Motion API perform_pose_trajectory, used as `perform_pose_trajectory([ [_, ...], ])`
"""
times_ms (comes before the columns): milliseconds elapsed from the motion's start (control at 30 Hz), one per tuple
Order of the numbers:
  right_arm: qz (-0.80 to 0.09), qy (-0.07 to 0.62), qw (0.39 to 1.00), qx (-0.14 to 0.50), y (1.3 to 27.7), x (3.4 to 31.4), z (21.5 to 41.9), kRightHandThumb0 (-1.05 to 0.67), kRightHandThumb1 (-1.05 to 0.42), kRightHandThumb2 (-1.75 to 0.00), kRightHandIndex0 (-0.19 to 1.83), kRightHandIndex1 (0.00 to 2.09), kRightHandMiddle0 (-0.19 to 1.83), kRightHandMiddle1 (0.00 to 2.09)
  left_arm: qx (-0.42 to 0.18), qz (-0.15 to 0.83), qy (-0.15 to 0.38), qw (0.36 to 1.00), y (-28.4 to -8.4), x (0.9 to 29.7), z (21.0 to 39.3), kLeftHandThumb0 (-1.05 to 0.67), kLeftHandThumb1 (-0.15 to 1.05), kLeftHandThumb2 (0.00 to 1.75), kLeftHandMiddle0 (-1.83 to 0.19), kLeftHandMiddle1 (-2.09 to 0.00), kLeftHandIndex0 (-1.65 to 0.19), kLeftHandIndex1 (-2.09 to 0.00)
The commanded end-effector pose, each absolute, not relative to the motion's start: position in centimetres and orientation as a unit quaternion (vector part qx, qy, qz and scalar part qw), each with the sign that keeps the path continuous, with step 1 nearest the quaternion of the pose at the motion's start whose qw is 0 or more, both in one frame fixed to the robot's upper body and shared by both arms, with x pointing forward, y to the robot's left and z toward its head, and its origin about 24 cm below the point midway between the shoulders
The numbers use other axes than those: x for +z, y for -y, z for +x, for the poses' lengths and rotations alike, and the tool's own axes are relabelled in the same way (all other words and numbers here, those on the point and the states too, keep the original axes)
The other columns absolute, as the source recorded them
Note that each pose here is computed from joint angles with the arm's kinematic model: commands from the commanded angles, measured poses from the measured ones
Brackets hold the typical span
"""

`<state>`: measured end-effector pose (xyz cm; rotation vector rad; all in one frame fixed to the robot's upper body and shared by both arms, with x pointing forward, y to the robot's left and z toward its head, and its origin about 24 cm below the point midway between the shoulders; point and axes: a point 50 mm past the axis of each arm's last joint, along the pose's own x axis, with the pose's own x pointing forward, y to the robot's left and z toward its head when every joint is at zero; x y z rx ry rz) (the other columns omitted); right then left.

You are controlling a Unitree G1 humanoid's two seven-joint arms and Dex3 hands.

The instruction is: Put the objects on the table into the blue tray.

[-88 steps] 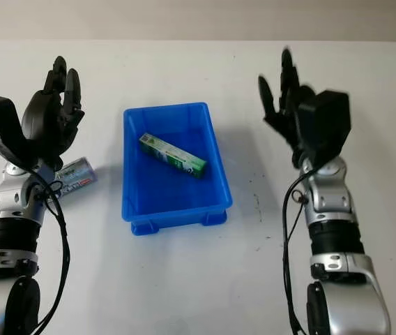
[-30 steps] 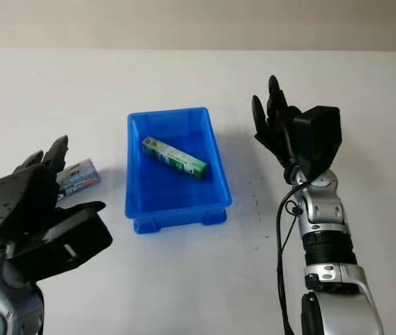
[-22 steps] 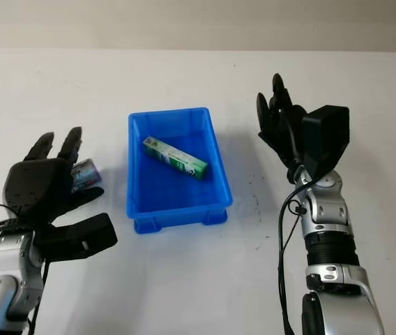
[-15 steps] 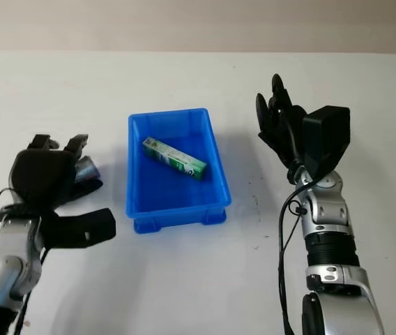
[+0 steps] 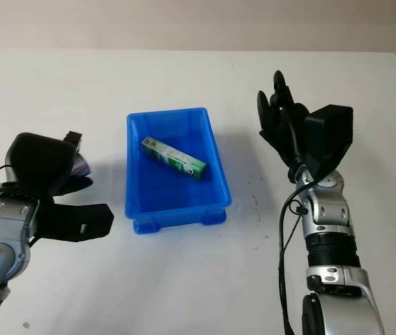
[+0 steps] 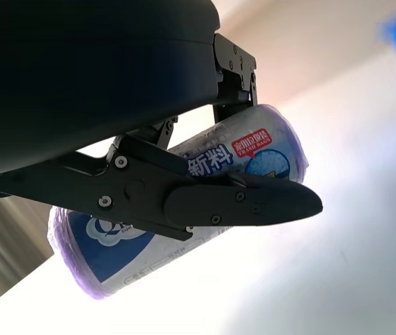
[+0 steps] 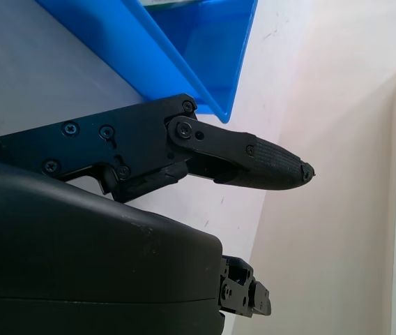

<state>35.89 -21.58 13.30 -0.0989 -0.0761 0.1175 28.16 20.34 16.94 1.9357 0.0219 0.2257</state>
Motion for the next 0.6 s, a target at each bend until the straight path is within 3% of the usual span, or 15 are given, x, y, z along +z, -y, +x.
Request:
perform_pose_trajectory([
  [0, -0.046, 0.047, 0.996, 0.056, 21.7, 13.7, 35.9, -0.62, -1.05, -0.63, -0.19, 0.0, -0.19, 0.0, 0.122, 0.814, 0.036, 0.567, -20.0, 19.1, 27.4, -0.5, 1.05, 0.29, -0.85, -2.09, -0.21, -2.09],
  [100, -0.05, 0.051, 0.996, 0.058, 21.6, 13.7, 35.8, -0.6, -1.05, -0.64, -0.19, 0.0, -0.19, 0.0, 0.15, 0.785, 0.093, 0.595, -19.6, 21.4, 26.7, -0.48, 1.05, 0.27, -0.95, -2.09, -0.41, -2.09],
  [433, -0.045, 0.049, 0.996, 0.061, 21.4, 13.7, 35.9, -0.6, -1.05, -0.64, -0.19, 0.0, -0.19, 0.0, 0.221, 0.703, 0.248, 0.629, -18.8, 28.6, 25.1, -0.47, 1.05, 0.23, -1.03, -2.09, -0.57, -2.09],
  [567, -0.047, 0.051, 0.996, 0.063, 21.3, 13.6, 35.9, -0.6, -1.05, -0.63, -0.19, 0.0, -0.19, 0.0, 0.227, 0.658, 0.344, 0.63, -17.4, 31.2, 24.8, -0.43, 1.05, 0.16, -1.17, -2.09, -0.72, -2.09],
])
